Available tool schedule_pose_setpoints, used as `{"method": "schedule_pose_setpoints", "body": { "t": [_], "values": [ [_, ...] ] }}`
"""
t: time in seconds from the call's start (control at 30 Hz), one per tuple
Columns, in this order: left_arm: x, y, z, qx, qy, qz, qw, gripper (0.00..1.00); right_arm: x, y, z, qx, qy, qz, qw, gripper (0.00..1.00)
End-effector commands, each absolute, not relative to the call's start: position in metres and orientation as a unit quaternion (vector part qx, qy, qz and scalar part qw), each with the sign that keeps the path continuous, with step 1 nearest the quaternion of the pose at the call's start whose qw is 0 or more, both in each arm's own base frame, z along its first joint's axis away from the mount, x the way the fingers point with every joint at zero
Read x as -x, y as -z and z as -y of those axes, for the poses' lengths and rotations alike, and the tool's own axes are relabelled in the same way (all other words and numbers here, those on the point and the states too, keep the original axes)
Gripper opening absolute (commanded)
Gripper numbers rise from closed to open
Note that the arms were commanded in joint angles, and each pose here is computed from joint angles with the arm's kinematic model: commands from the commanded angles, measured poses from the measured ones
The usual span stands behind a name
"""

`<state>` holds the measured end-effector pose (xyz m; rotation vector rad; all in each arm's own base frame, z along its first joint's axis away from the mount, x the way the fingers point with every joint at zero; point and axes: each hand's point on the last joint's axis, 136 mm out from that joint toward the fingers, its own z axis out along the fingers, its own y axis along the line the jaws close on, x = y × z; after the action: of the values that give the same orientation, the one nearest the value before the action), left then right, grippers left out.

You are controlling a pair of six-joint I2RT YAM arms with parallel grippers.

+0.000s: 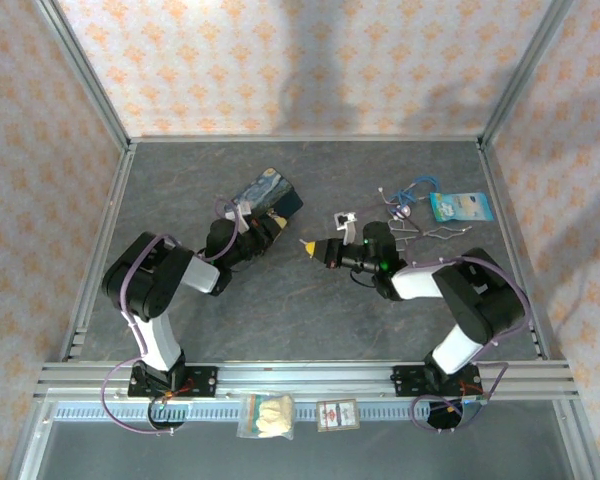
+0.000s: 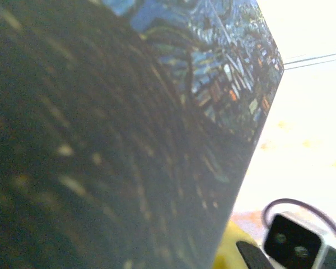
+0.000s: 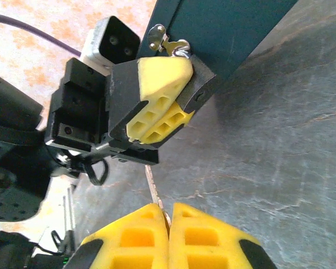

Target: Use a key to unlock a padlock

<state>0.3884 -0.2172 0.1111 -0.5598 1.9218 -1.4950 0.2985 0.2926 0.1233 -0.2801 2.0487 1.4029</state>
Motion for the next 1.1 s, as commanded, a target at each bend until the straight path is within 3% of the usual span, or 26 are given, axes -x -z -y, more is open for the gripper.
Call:
{"method": "schedule_pose_setpoints", "body": {
  "t": [0.0,1.07],
  "values": [
    [-0.383,-0.152,0.223,0.197,0.647,-0.664,0.32,0.0,-0.3,-0.14,-0.299,0.11,-0.57,-0.747,0.324,0.0],
    [-0.371,-0.146,0.228,0.191,0.658,-0.659,0.311,0.0,-0.337,-0.137,-0.319,0.092,-0.594,-0.732,0.32,0.0]
  ]
}}
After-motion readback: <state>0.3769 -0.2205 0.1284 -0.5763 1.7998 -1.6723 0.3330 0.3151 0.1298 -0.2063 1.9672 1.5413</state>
